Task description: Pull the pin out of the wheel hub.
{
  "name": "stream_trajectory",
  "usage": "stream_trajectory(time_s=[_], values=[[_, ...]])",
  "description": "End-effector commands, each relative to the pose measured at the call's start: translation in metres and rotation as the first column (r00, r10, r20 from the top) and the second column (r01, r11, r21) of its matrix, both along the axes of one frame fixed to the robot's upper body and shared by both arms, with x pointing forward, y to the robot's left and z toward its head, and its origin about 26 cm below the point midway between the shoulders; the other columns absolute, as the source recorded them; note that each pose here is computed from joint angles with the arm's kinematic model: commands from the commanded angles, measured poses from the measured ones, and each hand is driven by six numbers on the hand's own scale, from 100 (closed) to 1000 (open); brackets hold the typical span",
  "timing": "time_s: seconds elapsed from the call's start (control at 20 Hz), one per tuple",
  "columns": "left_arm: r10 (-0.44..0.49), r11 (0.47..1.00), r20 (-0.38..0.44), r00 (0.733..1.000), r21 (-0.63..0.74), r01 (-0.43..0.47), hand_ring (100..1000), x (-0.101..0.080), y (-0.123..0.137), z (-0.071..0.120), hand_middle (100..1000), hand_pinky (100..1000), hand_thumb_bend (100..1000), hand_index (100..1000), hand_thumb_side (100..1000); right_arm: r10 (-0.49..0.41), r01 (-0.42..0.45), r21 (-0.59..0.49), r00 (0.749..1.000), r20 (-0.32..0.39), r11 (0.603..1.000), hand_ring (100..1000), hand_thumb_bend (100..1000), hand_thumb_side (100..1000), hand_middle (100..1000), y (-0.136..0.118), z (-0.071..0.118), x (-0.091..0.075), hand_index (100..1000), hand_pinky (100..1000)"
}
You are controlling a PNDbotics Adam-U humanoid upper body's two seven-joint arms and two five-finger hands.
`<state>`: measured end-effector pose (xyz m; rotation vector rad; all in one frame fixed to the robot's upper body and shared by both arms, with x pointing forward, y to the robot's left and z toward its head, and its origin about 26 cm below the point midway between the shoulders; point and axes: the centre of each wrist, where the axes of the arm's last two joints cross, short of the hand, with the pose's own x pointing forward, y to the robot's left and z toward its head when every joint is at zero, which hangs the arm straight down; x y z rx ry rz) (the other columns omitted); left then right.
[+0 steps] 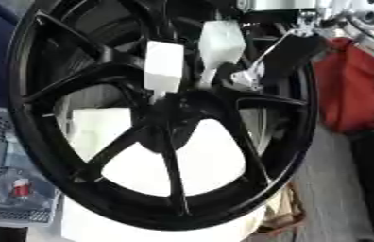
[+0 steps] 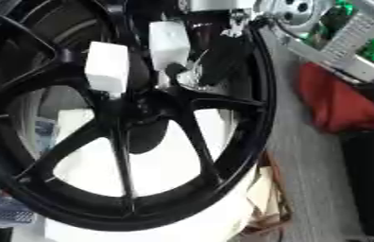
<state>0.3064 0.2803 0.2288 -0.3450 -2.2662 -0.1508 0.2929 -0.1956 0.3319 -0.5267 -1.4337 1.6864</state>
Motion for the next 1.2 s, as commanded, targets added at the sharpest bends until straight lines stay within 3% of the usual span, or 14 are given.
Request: stream_trajectory(time_s=[0.05, 0.45, 0.8, 1.15, 1.2], values=[[-0.005, 1.0, 0.027, 1.0, 0.008, 0.005, 609, -0.003, 0.0, 0.007, 707, 890, 135, 883, 871, -0.007, 0.006, 0.027, 0.999, 0.046, 1.0, 429, 100, 163, 372, -0.005, 0.015, -0.005, 601, 611], [-0.003, 1.0, 0.024, 1.0, 0.006, 0.003, 609, -0.004, 0.0, 0.007, 708, 890, 135, 883, 871, 0.025, -0.03, 0.089, 0.998, 0.065, 0.996, 408, 100, 159, 356, -0.014, 0.028, -0.007, 586, 598], [0.004, 1.0, 0.022, 1.0, 0.004, -0.004, 610, -0.004, 0.001, 0.006, 708, 891, 135, 884, 872, 0.025, -0.046, 0.166, 0.992, 0.122, 0.985, 404, 100, 214, 356, -0.031, 0.052, -0.013, 593, 600], [0.015, 1.0, 0.027, 1.0, 0.0, -0.015, 610, -0.004, 0.003, 0.006, 709, 892, 134, 884, 872, -0.048, -0.026, 0.31, 0.972, 0.23, 0.951, 387, 100, 285, 346, -0.059, 0.073, -0.022, 596, 600], [0.017, 1.0, 0.029, 0.999, -0.001, -0.017, 610, -0.004, 0.003, 0.006, 709, 892, 134, 884, 872, -0.079, -0.008, 0.334, 0.966, 0.245, 0.942, 387, 100, 377, 347, -0.065, 0.075, -0.023, 597, 601]])
